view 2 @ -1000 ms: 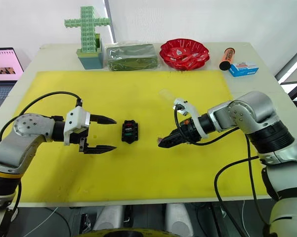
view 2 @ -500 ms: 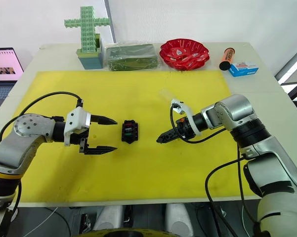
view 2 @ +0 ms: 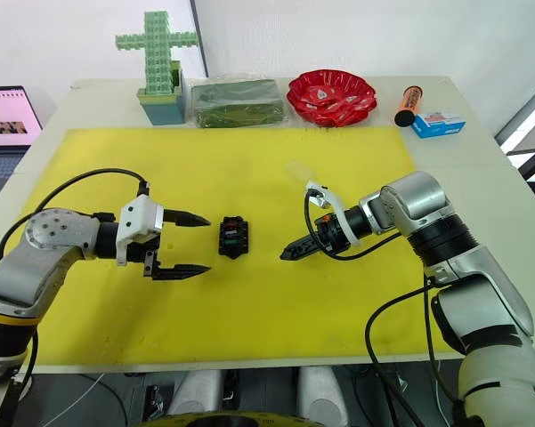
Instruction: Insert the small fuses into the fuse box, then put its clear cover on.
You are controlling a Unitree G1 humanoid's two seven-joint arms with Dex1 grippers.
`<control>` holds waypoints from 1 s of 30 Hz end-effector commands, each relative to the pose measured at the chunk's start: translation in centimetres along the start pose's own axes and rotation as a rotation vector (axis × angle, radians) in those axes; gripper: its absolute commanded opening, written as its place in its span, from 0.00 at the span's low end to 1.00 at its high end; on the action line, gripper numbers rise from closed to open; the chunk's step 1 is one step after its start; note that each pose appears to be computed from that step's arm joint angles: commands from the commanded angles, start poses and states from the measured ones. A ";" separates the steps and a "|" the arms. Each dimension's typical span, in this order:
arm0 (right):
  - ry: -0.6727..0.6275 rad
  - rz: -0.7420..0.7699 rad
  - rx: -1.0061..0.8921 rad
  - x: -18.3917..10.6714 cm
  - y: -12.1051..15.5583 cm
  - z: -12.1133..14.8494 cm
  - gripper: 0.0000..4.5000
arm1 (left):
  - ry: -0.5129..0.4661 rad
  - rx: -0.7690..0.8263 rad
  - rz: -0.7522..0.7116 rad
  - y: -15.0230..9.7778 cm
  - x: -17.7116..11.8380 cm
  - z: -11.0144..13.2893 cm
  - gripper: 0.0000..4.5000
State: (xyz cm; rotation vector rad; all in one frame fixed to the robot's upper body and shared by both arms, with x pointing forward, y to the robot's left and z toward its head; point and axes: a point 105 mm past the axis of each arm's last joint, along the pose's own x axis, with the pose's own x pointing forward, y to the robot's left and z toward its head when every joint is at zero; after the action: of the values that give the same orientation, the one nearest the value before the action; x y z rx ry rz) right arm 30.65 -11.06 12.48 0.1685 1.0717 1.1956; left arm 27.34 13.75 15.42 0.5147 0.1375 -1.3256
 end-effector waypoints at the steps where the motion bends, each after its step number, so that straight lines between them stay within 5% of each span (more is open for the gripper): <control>1: -0.022 0.023 0.007 0.1 0.3 0.6 0.79 | -0.001 0.043 0.016 0.2 -0.2 0.6 1.00; 6: -0.019 0.023 0.010 0.3 0.1 0.6 0.72 | 0.002 0.043 0.020 0.1 -0.2 0.5 1.00; 11: -0.012 0.024 0.015 0.4 -0.1 0.4 0.37 | 0.005 0.043 0.025 0.1 -0.3 0.4 1.00; 26: -0.016 -0.010 0.038 0.3 -1.1 0.3 0.37 | 0.009 0.049 0.025 0.1 -0.2 0.3 1.00; 30: -0.018 -0.016 0.041 0.4 -1.3 0.3 0.21 | 0.009 0.050 0.026 0.1 -0.2 0.3 1.00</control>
State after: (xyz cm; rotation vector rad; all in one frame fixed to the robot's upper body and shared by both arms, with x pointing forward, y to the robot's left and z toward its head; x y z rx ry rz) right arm 31.41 -11.27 11.03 0.2078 1.1071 1.1512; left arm 27.47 13.93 15.16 0.5329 0.1361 -1.3009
